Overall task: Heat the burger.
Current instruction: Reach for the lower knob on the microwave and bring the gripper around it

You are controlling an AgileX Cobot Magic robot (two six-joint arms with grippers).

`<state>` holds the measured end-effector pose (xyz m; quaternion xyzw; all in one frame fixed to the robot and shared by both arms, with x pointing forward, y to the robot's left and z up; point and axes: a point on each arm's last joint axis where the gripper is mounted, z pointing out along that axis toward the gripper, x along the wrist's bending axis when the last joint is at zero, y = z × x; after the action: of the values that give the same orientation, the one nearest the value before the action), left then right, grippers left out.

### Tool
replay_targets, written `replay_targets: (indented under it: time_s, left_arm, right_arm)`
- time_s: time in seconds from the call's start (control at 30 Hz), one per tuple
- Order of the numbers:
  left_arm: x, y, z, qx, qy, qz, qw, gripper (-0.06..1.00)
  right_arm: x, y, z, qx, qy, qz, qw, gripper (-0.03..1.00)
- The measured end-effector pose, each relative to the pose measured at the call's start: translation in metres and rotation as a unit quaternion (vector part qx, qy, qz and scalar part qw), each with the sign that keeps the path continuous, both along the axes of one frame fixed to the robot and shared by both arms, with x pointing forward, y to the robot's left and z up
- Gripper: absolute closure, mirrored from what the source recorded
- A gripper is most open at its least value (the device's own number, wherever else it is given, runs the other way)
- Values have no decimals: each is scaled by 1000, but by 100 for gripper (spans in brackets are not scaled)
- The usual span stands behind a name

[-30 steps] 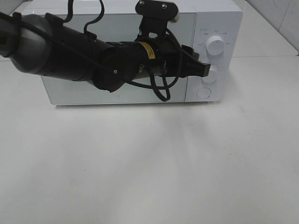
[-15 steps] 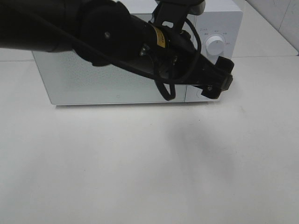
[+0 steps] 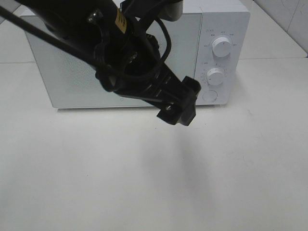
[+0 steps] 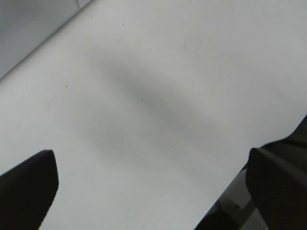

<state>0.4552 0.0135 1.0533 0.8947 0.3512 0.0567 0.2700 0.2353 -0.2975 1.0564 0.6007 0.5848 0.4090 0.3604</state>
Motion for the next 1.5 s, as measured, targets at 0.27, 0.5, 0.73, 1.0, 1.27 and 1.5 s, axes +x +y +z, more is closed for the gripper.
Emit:
replay_targets:
  time_s: [0.27, 0.5, 0.73, 1.0, 1.27, 1.5]
  left_arm:
    - [11, 31, -8, 78, 66, 36, 994, -4]
    - [35, 72, -10, 116, 112, 99, 982, -4]
    - [38, 142, -6, 110, 129, 191, 967, -4]
    - [15, 220, 5, 83, 125, 304, 941, -4]
    - [-21, 281, 23, 31, 88, 420, 903, -4]
    - [-58, 288, 28, 12, 55, 439, 897, -4]
  right_arm:
    - [0, 0, 0, 0, 0, 0, 1000, 33]
    - [0, 0, 0, 0, 0, 0, 1000, 33]
    - [0, 0, 0, 0, 0, 0, 1000, 33]
    - [0, 0, 0, 0, 0, 0, 1000, 33]
    - [0, 0, 0, 0, 0, 0, 1000, 33]
    - [0, 0, 0, 0, 0, 0, 1000, 33]
